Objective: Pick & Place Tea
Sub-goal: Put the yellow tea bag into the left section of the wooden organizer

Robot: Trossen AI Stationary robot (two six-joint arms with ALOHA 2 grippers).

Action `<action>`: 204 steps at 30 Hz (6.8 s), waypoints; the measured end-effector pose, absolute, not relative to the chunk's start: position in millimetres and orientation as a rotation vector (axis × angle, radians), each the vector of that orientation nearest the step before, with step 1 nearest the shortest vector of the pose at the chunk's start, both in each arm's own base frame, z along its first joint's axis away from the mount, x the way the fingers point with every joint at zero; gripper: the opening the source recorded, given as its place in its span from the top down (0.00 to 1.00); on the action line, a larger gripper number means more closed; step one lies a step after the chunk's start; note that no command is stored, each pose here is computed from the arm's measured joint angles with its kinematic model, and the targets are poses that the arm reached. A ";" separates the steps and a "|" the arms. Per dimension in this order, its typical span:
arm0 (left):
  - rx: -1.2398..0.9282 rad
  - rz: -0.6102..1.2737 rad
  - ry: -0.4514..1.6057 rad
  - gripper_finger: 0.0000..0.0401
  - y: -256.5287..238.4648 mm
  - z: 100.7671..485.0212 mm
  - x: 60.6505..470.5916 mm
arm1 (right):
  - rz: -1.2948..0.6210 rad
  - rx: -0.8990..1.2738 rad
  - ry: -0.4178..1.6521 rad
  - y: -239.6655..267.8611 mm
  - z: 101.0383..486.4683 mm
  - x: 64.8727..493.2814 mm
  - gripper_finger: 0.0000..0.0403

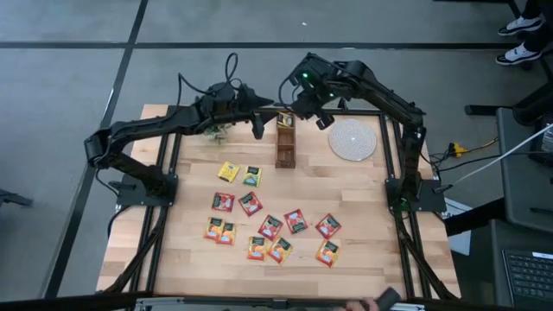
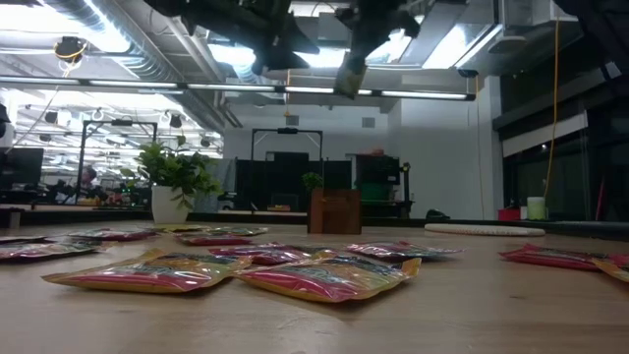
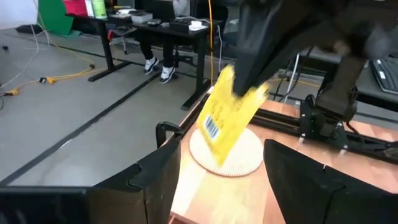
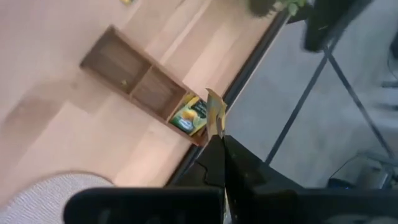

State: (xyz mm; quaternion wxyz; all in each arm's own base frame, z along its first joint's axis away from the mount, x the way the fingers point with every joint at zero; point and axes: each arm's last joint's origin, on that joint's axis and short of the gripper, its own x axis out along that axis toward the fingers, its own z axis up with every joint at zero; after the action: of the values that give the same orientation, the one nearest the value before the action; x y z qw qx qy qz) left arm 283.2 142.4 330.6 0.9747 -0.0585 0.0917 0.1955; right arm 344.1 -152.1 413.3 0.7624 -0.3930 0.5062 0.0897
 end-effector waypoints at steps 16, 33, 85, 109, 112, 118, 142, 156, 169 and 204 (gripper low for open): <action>-0.154 0.413 0.285 0.48 135.8 337.9 257.8 | 0.365 -0.980 1.221 -202.9 360.1 365.8 1.00; -0.058 0.421 0.190 0.84 115.8 374.4 219.4 | 0.388 -0.904 1.149 -247.4 328.1 371.2 1.00; -0.043 0.408 0.192 0.88 115.4 374.6 219.4 | 0.547 -0.882 1.218 -268.2 235.0 409.9 0.99; -0.043 0.408 0.188 0.89 115.4 374.8 219.5 | 0.516 -0.825 1.161 -270.0 236.0 411.7 0.93; -0.043 0.408 0.190 0.89 115.4 374.7 219.5 | 0.498 -0.812 1.157 -270.4 236.3 412.4 0.89; -0.043 0.407 0.191 0.88 115.4 374.6 219.5 | 0.488 -0.810 1.154 -270.8 236.5 412.9 0.81; -0.017 0.408 0.197 0.89 115.5 374.5 219.5 | 0.213 -0.515 1.249 -271.1 236.5 413.1 0.77; -0.026 0.409 0.197 0.89 115.5 374.4 219.4 | -0.045 -0.028 1.439 -231.0 240.1 412.3 0.93; -0.058 0.403 0.247 0.90 112.8 370.7 214.9 | -0.105 -0.011 1.294 -179.6 311.9 404.2 0.99; -0.133 0.357 0.360 0.89 73.2 339.7 159.9 | -0.051 0.132 1.050 -39.6 307.0 469.7 1.00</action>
State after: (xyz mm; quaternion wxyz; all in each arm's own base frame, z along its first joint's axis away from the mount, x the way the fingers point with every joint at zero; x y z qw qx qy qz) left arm 159.9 73.2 339.7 0.9659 -0.0658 0.1779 0.1764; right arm 469.7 -39.6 307.0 0.8630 0.0629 0.5006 -0.0244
